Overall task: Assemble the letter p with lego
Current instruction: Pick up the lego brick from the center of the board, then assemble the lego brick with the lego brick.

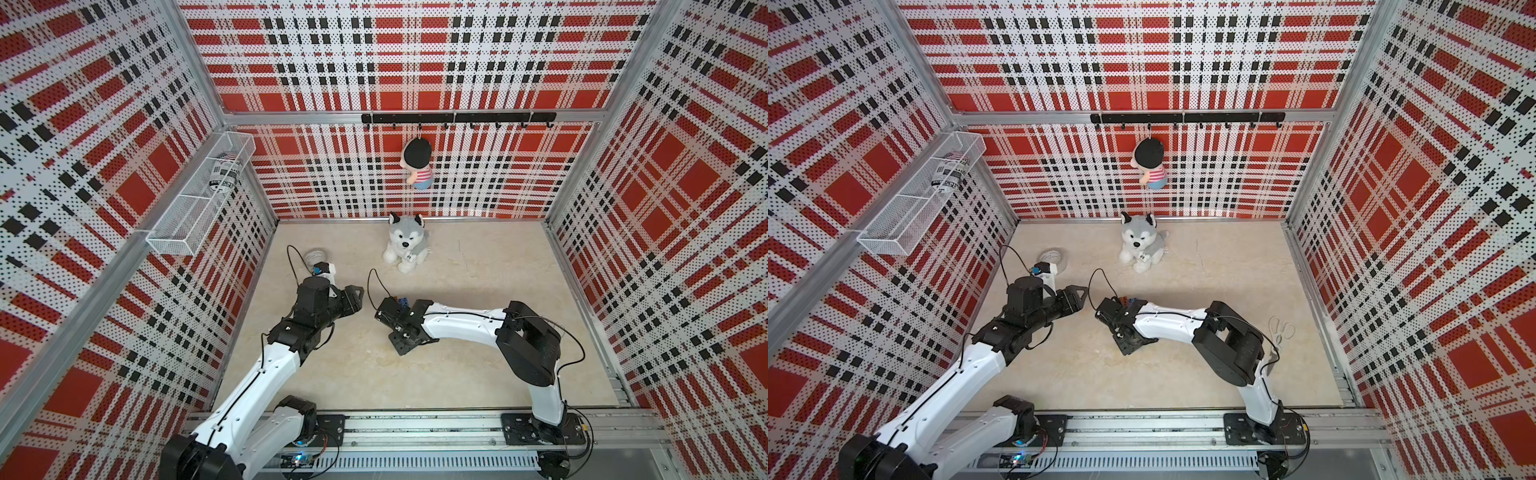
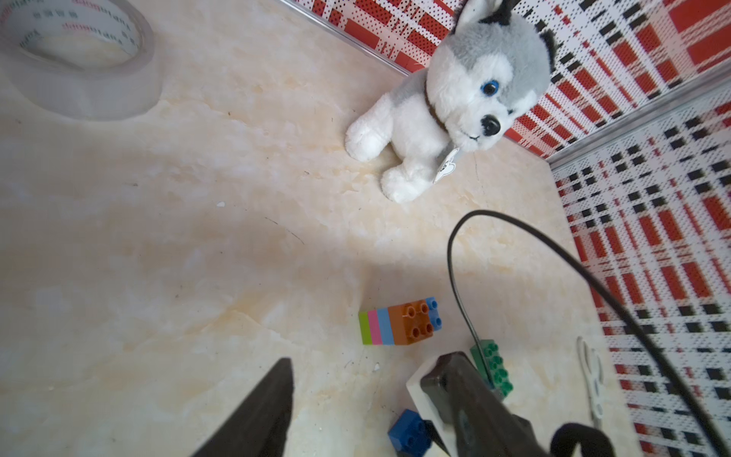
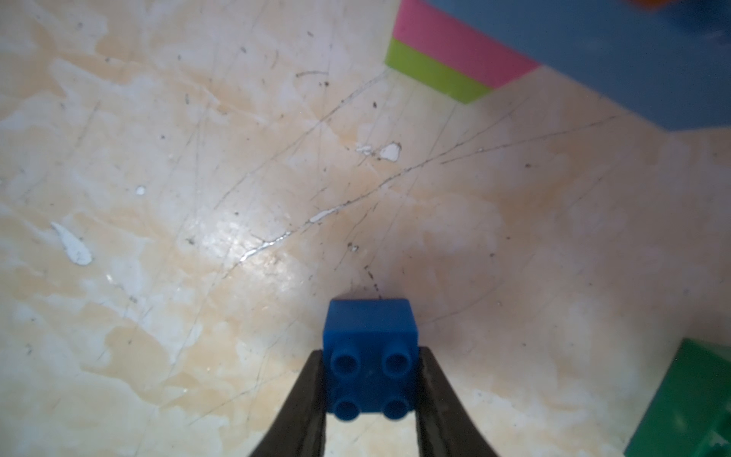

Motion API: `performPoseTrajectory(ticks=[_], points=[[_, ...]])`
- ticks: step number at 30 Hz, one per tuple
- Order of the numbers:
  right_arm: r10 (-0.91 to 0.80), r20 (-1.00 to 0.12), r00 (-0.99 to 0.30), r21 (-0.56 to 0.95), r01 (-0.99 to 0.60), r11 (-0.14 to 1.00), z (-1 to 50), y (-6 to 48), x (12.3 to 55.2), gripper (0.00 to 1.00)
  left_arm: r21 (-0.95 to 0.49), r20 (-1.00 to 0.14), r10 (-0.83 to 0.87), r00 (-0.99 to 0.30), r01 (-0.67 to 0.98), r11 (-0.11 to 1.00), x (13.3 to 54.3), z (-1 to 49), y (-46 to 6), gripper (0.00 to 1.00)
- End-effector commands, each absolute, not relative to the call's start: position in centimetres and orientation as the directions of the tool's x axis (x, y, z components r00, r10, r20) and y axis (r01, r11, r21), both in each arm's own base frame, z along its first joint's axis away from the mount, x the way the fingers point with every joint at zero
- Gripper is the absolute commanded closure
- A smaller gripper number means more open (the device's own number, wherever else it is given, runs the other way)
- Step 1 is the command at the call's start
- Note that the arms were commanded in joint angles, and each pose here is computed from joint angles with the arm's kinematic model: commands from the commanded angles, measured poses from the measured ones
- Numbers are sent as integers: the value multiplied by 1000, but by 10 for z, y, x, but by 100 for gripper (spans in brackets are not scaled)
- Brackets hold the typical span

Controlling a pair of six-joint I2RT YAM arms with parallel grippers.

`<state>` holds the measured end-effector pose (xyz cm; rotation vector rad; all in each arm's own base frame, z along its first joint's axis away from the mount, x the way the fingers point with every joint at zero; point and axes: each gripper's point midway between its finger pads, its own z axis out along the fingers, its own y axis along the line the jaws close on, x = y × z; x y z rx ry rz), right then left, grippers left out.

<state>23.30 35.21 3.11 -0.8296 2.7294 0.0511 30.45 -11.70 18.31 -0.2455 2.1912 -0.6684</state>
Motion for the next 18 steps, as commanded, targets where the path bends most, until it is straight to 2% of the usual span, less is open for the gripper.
performPoseTrajectory(ticks=[1, 3, 6, 12, 18], points=[[-513, -362, -778, -92, -518, 850, 67, 341, 240, 76, -571, -645, -381, -662, 86, 817, 303, 181, -125, 68], [-502, -390, -772, -112, -501, 858, 85, 332, 244, 76, -592, -633, -386, -671, 97, 800, 304, 179, -131, 78], [-463, -436, -772, -122, -459, 880, 111, 314, 254, 76, -616, -618, -398, -678, 103, 781, 308, 176, -142, 99], [-365, -523, -770, -44, -404, 914, 143, 294, 283, 76, -654, -613, -407, -677, 145, 743, 316, 182, -177, 100], [-341, -544, -767, 0, -406, 914, 149, 299, 307, 76, -657, -578, -374, -725, 142, 740, 323, 169, -207, 100]])
